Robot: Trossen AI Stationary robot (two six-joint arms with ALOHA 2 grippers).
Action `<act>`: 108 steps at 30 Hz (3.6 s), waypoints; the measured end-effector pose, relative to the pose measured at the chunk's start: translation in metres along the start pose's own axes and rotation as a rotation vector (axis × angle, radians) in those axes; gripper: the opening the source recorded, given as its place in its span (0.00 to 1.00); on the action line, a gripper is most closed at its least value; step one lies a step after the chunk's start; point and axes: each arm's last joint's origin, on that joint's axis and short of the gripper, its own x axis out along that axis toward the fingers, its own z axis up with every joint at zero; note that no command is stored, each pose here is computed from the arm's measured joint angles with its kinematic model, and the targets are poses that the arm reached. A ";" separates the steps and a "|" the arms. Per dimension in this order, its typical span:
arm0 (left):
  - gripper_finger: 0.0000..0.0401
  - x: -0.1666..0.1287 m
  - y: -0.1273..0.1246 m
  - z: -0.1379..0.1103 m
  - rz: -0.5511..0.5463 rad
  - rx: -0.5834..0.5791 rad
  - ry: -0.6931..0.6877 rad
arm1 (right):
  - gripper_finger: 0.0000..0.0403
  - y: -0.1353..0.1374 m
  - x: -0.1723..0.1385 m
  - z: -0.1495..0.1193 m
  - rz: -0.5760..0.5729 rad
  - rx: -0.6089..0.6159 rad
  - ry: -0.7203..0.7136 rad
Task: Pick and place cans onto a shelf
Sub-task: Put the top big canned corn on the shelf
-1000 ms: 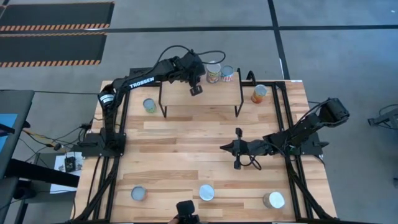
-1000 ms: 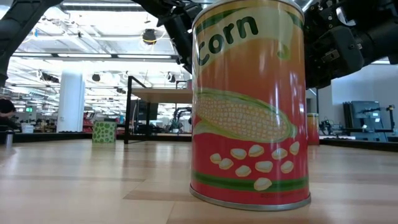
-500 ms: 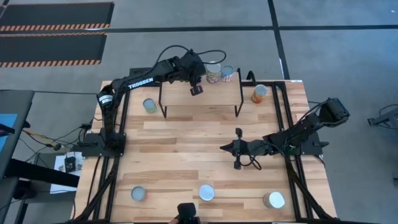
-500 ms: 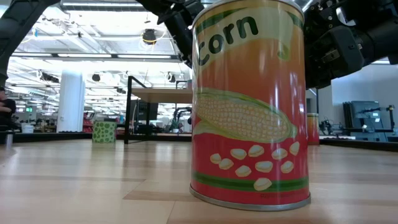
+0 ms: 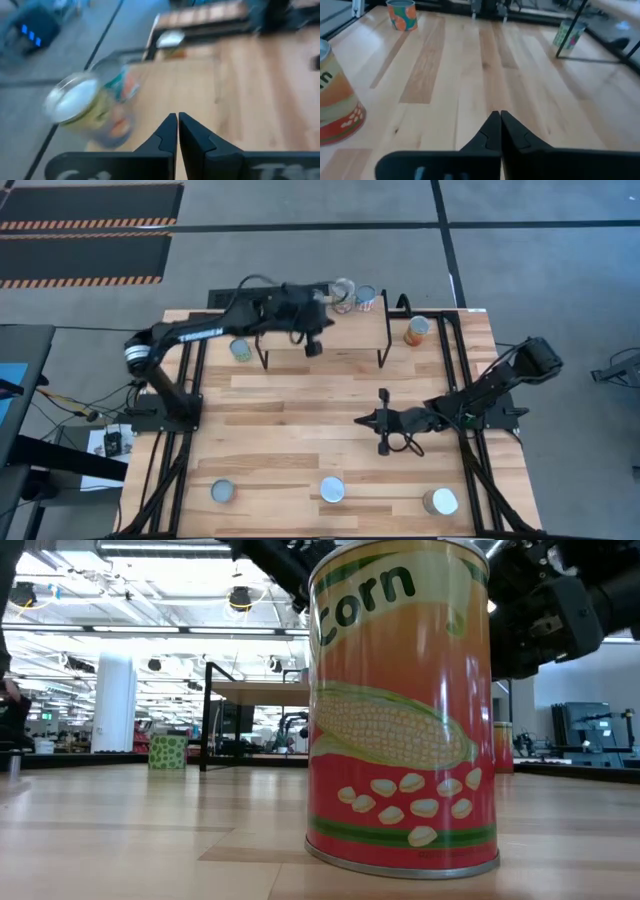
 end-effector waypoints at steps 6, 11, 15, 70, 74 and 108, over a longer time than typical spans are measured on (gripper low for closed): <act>0.00 -0.028 -0.053 -0.033 -0.040 -0.003 -0.237 | 0.02 0.002 -0.017 0.015 0.016 -0.032 -0.053; 0.01 -0.054 -0.089 -0.068 -0.096 -0.033 -0.363 | 0.01 -0.006 -0.044 0.030 -0.029 -0.034 -0.070; 0.01 -0.072 -0.111 -0.097 -0.137 -0.068 -0.430 | 0.03 -0.023 -0.069 0.042 -0.114 -0.016 -0.038; 0.01 -0.094 -0.132 -0.146 -0.021 -0.017 -0.321 | 0.06 -0.270 -0.070 0.000 -0.637 0.131 0.965; 0.01 -0.094 -0.132 -0.146 -0.021 -0.017 -0.319 | 0.03 -0.269 -0.073 0.002 -0.628 0.125 0.949; 0.00 -0.094 -0.133 -0.146 -0.063 -0.035 -0.322 | 0.01 -0.043 -0.038 0.067 0.003 0.109 0.581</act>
